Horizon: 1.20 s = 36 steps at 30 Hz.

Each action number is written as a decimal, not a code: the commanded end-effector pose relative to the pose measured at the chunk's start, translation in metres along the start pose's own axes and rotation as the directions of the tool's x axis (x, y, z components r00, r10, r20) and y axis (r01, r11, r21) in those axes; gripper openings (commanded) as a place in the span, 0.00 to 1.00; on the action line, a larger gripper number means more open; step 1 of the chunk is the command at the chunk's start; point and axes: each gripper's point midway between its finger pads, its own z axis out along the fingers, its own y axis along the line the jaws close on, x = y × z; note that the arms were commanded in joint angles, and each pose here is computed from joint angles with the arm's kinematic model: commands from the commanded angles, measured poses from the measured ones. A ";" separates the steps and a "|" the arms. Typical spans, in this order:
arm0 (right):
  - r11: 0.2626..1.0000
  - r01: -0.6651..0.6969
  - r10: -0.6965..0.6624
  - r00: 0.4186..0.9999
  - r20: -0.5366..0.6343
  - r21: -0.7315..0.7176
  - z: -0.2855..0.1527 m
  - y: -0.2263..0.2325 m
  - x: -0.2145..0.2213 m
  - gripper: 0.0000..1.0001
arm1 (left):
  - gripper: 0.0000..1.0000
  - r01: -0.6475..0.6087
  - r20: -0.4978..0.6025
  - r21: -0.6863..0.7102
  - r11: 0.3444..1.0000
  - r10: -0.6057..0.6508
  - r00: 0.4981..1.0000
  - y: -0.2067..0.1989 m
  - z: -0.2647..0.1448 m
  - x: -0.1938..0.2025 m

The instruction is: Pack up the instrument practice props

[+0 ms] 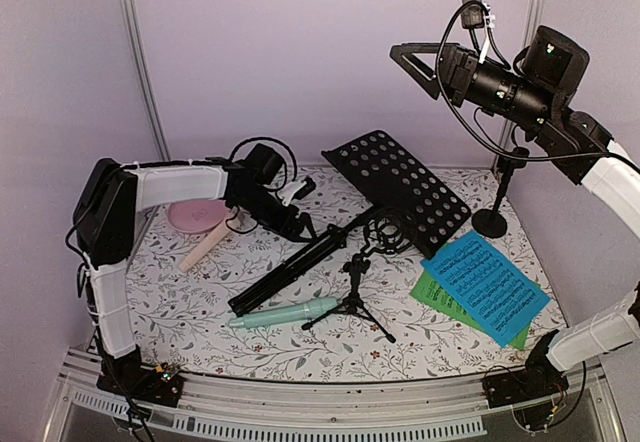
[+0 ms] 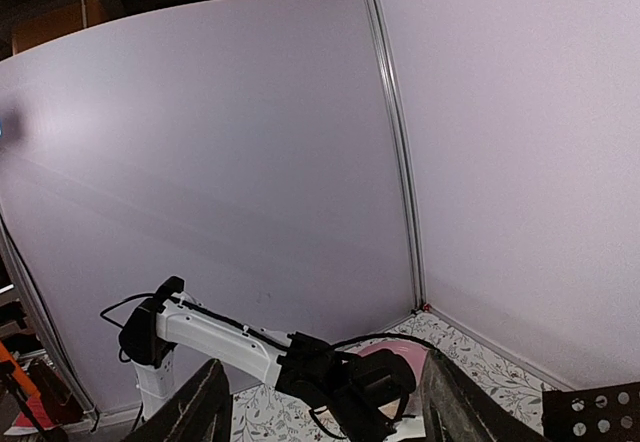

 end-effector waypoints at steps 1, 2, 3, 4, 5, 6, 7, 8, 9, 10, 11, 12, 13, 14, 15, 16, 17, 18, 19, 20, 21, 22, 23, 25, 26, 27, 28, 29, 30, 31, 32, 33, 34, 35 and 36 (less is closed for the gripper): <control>1.000 0.017 -0.016 0.999 0.030 -0.016 -0.005 0.007 -0.010 0.67 | 0.87 -0.035 0.101 -0.110 0.993 0.046 0.994 0.000 -0.033 -0.032; 1.000 0.017 -0.016 0.999 0.031 -0.014 -0.005 0.007 -0.010 0.67 | 0.88 -0.038 0.126 -0.146 0.989 0.056 0.990 0.000 -0.044 -0.038; 1.000 0.019 -0.018 0.999 0.032 -0.009 -0.006 0.006 -0.010 0.67 | 0.89 -0.036 0.145 -0.191 0.981 0.065 0.987 0.002 -0.053 -0.042; 1.000 0.022 -0.022 0.999 0.033 -0.003 -0.006 0.006 -0.011 0.67 | 0.90 -0.032 0.170 -0.237 0.971 0.074 0.983 0.003 -0.063 -0.046; 1.000 0.026 -0.026 0.999 0.034 0.006 -0.007 0.004 -0.011 0.67 | 0.91 -0.028 0.196 -0.283 0.959 0.086 0.977 0.005 -0.074 -0.051; 1.000 0.027 -0.027 0.999 0.034 0.016 -0.007 0.003 -0.011 0.67 | 0.93 -0.021 0.222 -0.329 0.944 0.099 0.970 0.006 -0.087 -0.054; 0.999 0.033 -0.034 0.999 0.034 0.024 -0.007 0.002 -0.011 0.67 | 0.95 -0.010 0.245 -0.376 0.927 0.110 0.963 0.009 -0.098 -0.056; 0.999 0.037 -0.038 0.999 0.036 0.035 -0.008 0.000 -0.011 0.67 | 0.97 0.003 0.270 -0.424 0.906 0.123 0.955 0.013 -0.112 -0.058; 0.998 0.043 -0.044 0.998 0.037 0.047 -0.008 -0.002 -0.012 0.67 | 0.99 0.019 0.303 -0.464 0.886 0.138 0.943 0.015 -0.127 -0.060; 0.997 0.048 -0.050 0.998 0.036 0.061 -0.008 -0.005 -0.011 0.67 | 0.99 0.037 0.326 -0.514 0.857 0.156 0.932 0.021 -0.141 -0.059; 0.995 0.060 -0.063 0.997 0.035 0.080 -0.008 -0.008 -0.010 0.67 | 0.99 0.057 0.359 -0.560 0.826 0.180 0.916 0.025 -0.157 -0.059; 0.992 0.067 -0.071 0.997 0.034 0.105 -0.008 -0.013 -0.009 0.68 | 0.99 0.080 0.390 -0.599 0.797 0.203 0.898 0.028 -0.173 -0.058; 0.988 0.080 -0.085 0.996 0.033 0.134 -0.008 -0.019 -0.008 0.68 | 0.99 0.110 0.416 -0.640 0.760 0.223 0.882 0.034 -0.188 -0.055; 0.981 0.101 -0.107 0.994 0.028 0.165 -0.008 -0.025 -0.006 0.69 | 0.99 0.139 0.445 -0.670 0.730 0.244 0.862 0.038 -0.204 -0.052; 0.974 0.114 -0.121 0.992 0.023 0.198 -0.008 -0.032 -0.003 0.70 | 0.99 0.158 0.465 -0.685 0.711 0.260 0.846 0.042 -0.214 -0.047; 0.961 0.136 -0.143 0.990 0.013 0.240 -0.008 -0.041 -0.001 0.71 | 0.99 0.187 0.496 -0.696 0.694 0.276 0.823 0.047 -0.229 -0.042; 0.949 0.150 -0.158 0.987 0.005 0.278 -0.008 -0.049 0.001 0.73 | 0.99 0.216 0.522 -0.702 0.678 0.284 0.804 0.054 -0.239 -0.035; 0.932 0.176 -0.183 0.983 -0.009 0.316 -0.009 -0.056 0.003 0.75 | 0.99 0.250 0.550 -0.707 0.661 0.293 0.782 0.060 -0.251 -0.027; 0.918 0.191 -0.197 0.980 -0.018 0.348 -0.010 -0.063 0.005 0.77 | 0.99 0.282 0.582 -0.707 0.649 0.305 0.754 0.066 -0.264 -0.020; 0.904 0.208 -0.214 0.976 -0.027 0.373 -0.011 -0.068 0.007 0.79 | 0.99 0.310 0.602 -0.708 0.635 0.312 0.735 0.074 -0.273 -0.011; 0.886 0.243 -0.246 0.968 -0.046 0.396 -0.013 -0.075 0.010 0.80 | 0.99 0.339 0.629 -0.703 0.625 0.324 0.706 0.079 -0.285 -0.004; 0.873 0.260 -0.264 0.963 -0.048 0.413 -0.015 -0.078 0.009 0.81 | 0.99 0.366 0.652 -0.694 0.620 0.327 0.684 0.086 -0.292 0.004; 0.860 0.277 -0.281 0.958 -0.056 0.429 -0.017 -0.082 0.011 0.82 | 0.99 0.392 0.674 -0.683 0.616 0.326 0.663 0.093 -0.300 0.012; 0.837 0.301 -0.303 0.950 -0.071 0.457 -0.021 -0.090 0.018 0.84 | 0.99 0.441 0.711 -0.665 0.603 0.328 0.622 0.106 -0.312 0.026; 0.822 0.312 -0.315 0.946 -0.075 0.476 -0.023 -0.095 0.021 0.84 | 0.99 0.461 0.714 -0.670 0.582 0.333 0.616 0.115 -0.311 0.038; 0.806 0.325 -0.329 0.941 -0.082 0.495 -0.026 -0.100 0.024 0.84 | 0.99 0.485 0.722 -0.673 0.559 0.352 0.596 0.120 -0.316 0.045; 0.788 0.343 -0.344 0.934 -0.097 0.511 -0.028 -0.107 0.029 0.84 | 0.99 0.504 0.727 -0.674 0.540 0.364 0.581 0.126 -0.318 0.053; 0.779 0.354 -0.360 0.928 -0.094 0.518 -0.029 -0.112 0.032 0.84 | 0.99 0.527 0.736 -0.670 0.524 0.376 0.563 0.131 -0.320 0.059; 0.769 0.370 -0.371 0.922 -0.108 0.521 -0.031 -0.119 0.039 0.84 | 0.99 0.548 0.745 -0.663 0.509 0.381 0.547 0.136 -0.322 0.065; 0.760 0.383 -0.377 0.918 -0.124 0.525 -0.033 -0.126 0.046 0.84 | 0.99 0.572 0.754 -0.656 0.494 0.386 0.531 0.141 -0.324 0.070; 0.744 0.397 -0.382 0.913 -0.146 0.537 -0.036 -0.136 0.053 0.85 | 0.99 0.590 0.756 -0.654 0.473 0.387 0.528 0.147 -0.323 0.077; 0.727 0.401 -0.372 0.912 -0.172 0.558 -0.041 -0.147 0.065 0.85 | 0.99 0.602 0.754 -0.657 0.454 0.380 0.536 0.154 -0.320 0.084; 0.698 0.399 -0.357 0.914 -0.193 0.595 -0.049 -0.160 0.074 0.88 | 0.99 0.619 0.753 -0.658 0.428 0.368 0.545 0.161 -0.318 0.091; 0.669 0.391 -0.342 0.917 -0.205 0.632 -0.059 -0.170 0.082 0.90 | 0.99 0.637 0.753 -0.658 0.400 0.359 0.552 0.167 -0.316 0.098; 0.639 0.378 -0.327 0.922 -0.208 0.670 -0.072 -0.179 0.091 0.93 | 0.99 0.652 0.752 -0.658 0.376 0.353 0.556 0.173 -0.314 0.106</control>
